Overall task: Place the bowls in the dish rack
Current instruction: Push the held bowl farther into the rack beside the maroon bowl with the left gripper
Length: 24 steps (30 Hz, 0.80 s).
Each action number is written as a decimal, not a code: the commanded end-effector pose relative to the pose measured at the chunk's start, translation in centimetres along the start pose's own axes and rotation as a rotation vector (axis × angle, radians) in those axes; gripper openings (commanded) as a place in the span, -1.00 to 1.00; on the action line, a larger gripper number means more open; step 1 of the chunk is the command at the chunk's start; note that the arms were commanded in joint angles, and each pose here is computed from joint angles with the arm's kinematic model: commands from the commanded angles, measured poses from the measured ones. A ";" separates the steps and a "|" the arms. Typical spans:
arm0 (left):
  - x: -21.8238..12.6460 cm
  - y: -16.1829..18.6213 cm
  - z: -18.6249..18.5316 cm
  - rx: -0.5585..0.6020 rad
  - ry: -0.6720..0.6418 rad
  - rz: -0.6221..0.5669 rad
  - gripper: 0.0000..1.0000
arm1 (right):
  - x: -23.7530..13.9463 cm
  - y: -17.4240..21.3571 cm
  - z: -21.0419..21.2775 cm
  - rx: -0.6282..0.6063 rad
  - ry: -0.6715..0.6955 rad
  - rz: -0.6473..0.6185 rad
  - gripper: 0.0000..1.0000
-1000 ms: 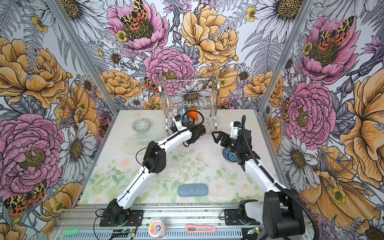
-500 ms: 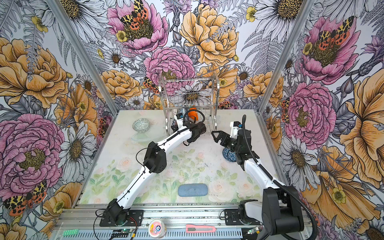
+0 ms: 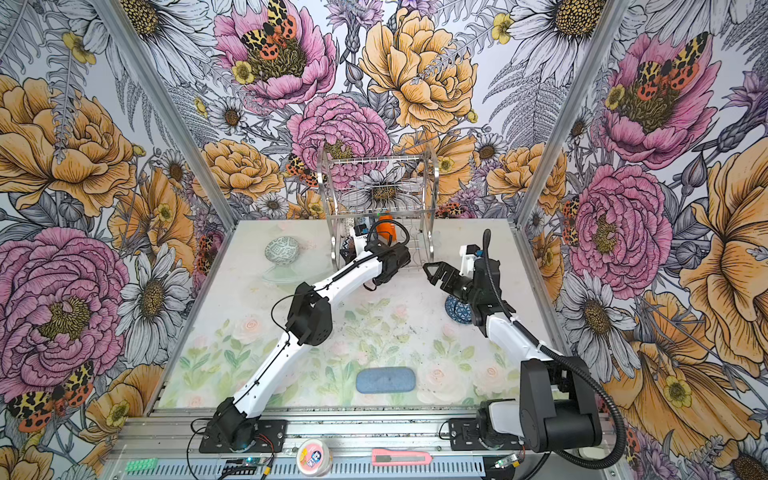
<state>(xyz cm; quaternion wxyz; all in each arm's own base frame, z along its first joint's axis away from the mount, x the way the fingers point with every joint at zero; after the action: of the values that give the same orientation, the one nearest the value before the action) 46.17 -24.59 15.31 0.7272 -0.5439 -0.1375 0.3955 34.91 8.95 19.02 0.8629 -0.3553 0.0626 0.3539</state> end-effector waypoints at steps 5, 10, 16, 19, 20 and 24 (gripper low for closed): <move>0.6 1.5 -0.5 0.165 -0.022 -0.009 -1.00 | -0.3 -0.5 0.4 0.000 -0.034 -0.021 0.99; 0.5 2.1 -1.4 0.234 -0.017 -0.019 -1.00 | -0.8 -0.6 1.0 -0.008 -0.050 -0.032 0.99; -0.1 2.9 -2.1 0.300 -0.012 -0.037 -1.00 | -1.3 -0.8 1.5 -0.004 -0.071 -0.042 0.99; -0.2 3.2 -2.6 0.335 -0.013 -0.047 -1.00 | -1.6 -1.0 1.9 -0.004 -0.086 -0.045 0.99; -0.2 3.2 -2.6 0.336 -0.013 -0.050 -1.00 | -1.6 -0.9 1.9 -0.003 -0.088 -0.043 0.99; -0.5 3.3 -3.0 0.359 -0.009 -0.061 -1.00 | -1.6 -1.0 2.0 0.010 -0.100 -0.042 0.99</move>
<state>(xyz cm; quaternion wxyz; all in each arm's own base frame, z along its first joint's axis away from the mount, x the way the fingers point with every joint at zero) 46.35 -26.64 15.34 0.8052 -0.4446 -0.1399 0.3666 34.26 8.91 20.54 0.8710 -0.3367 0.0386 0.3556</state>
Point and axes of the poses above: each gripper's point midway between its finger pads, its own x axis out along the fingers, its own z axis along the line the jaws close on, y = z × x, the point moved 4 cm from there along -x, back along the fingers
